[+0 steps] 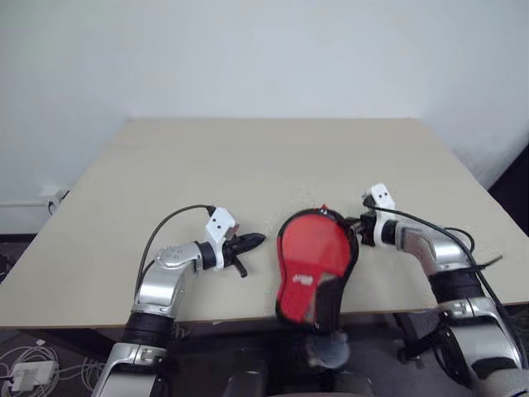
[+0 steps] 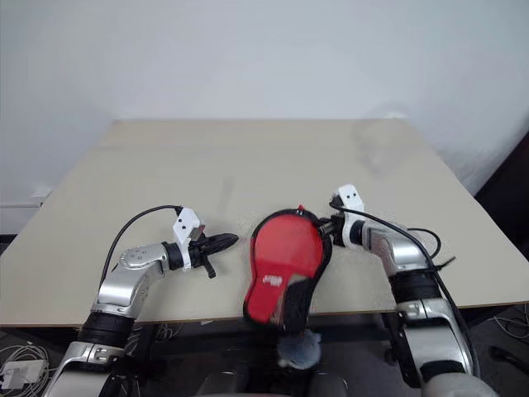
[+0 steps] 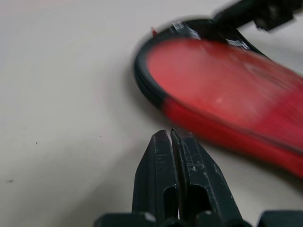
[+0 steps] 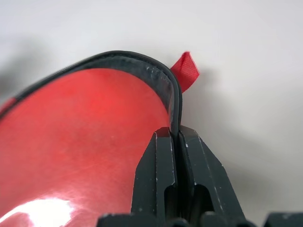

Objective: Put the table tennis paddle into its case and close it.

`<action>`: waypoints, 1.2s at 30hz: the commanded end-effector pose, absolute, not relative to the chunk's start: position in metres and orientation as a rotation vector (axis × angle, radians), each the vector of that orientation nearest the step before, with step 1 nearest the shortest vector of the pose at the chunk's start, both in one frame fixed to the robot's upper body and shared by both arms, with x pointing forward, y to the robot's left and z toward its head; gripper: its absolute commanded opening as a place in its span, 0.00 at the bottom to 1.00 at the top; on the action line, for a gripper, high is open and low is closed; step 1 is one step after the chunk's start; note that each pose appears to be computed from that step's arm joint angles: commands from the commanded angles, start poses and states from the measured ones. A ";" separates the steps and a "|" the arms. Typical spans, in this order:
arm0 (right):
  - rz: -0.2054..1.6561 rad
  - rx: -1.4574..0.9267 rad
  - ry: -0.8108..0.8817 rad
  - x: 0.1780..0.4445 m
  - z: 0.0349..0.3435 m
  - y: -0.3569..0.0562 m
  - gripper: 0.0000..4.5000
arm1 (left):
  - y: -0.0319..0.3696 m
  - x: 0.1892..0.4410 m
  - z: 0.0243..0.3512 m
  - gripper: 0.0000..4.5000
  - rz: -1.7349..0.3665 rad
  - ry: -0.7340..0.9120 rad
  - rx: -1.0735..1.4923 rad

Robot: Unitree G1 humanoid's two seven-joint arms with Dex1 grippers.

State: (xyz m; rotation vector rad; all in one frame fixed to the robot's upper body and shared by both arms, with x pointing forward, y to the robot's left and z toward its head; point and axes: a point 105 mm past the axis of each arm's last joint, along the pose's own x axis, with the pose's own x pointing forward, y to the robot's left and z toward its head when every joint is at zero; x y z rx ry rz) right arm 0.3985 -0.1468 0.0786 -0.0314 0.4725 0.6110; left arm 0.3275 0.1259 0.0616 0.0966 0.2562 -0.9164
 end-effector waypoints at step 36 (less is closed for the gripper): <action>0.096 -0.168 0.127 0.470 0.149 -0.210 0.99 | 0.141 0.336 0.067 0.00 -0.760 0.210 0.084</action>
